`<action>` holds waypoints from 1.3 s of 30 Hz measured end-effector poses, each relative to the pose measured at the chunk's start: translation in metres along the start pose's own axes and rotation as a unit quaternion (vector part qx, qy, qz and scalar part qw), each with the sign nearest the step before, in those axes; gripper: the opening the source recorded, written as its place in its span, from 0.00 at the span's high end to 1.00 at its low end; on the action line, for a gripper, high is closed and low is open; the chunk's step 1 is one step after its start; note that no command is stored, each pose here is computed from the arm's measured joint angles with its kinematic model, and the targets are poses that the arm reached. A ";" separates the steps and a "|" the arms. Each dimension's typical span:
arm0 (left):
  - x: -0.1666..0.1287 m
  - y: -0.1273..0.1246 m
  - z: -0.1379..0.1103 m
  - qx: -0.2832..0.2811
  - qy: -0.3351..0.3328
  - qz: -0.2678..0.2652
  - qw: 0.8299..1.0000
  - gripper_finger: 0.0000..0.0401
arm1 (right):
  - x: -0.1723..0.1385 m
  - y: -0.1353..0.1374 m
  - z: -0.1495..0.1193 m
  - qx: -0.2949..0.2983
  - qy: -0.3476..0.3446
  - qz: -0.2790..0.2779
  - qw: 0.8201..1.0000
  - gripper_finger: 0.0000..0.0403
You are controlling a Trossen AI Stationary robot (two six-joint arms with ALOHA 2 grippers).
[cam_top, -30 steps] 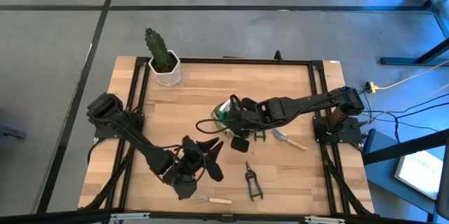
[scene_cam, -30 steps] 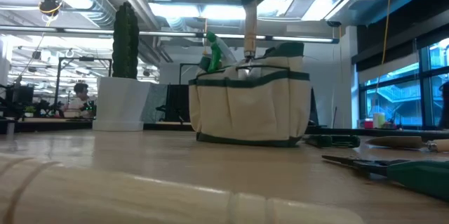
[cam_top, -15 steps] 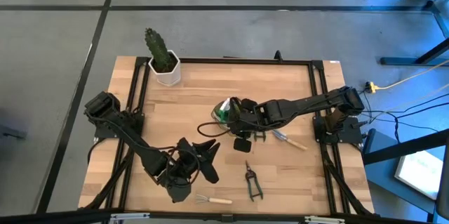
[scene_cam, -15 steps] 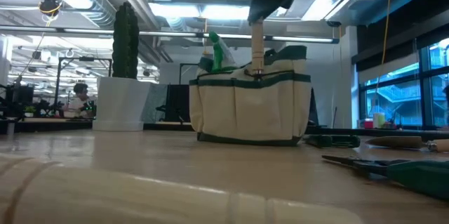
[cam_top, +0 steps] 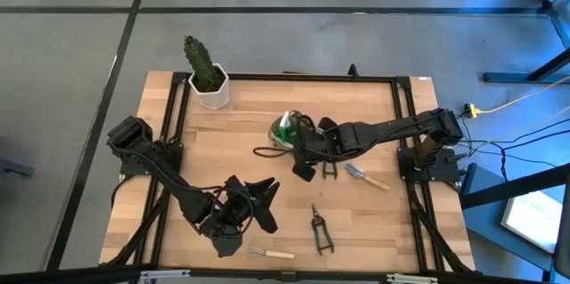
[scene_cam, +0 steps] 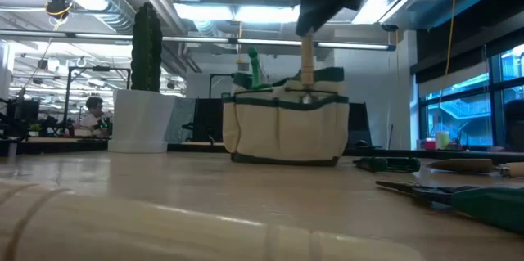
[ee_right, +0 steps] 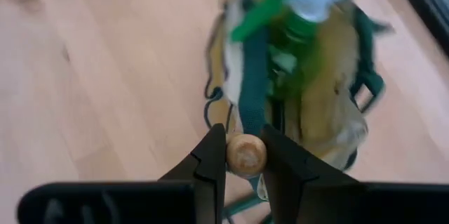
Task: Pick & Place Garden tools in Gardening bag
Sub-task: Put the left trowel into the gardening bag
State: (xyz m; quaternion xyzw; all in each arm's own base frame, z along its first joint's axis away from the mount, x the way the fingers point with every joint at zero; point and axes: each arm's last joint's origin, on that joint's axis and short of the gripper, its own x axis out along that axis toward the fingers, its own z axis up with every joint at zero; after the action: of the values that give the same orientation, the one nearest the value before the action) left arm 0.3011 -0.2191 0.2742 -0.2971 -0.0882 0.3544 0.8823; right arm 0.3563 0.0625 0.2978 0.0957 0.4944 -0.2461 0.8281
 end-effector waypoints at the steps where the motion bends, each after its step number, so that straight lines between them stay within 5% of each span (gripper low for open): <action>1: 0.000 0.000 0.000 0.000 0.000 0.000 1.000 0.73 | 0.000 -0.001 -0.001 0.009 0.005 -0.006 1.000 0.83; 10: 0.001 0.000 -0.001 0.000 0.012 -0.006 1.000 0.73 | 0.001 -0.010 -0.001 0.008 -0.009 -0.068 0.998 0.83; 21: 0.000 -0.001 -0.001 -0.004 0.018 -0.010 1.000 0.73 | 0.004 -0.026 0.001 0.098 -0.034 -0.143 0.984 0.83; 39: 0.000 -0.001 -0.001 -0.002 0.021 -0.012 1.000 0.73 | -0.010 -0.002 0.014 0.014 0.010 0.087 0.996 0.83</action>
State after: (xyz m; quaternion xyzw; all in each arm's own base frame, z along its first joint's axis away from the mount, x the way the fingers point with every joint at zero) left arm 0.3018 -0.2205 0.2738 -0.3052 -0.0743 0.3371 0.8875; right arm 0.3622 0.0582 0.3139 0.1524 0.4891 -0.1785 0.8401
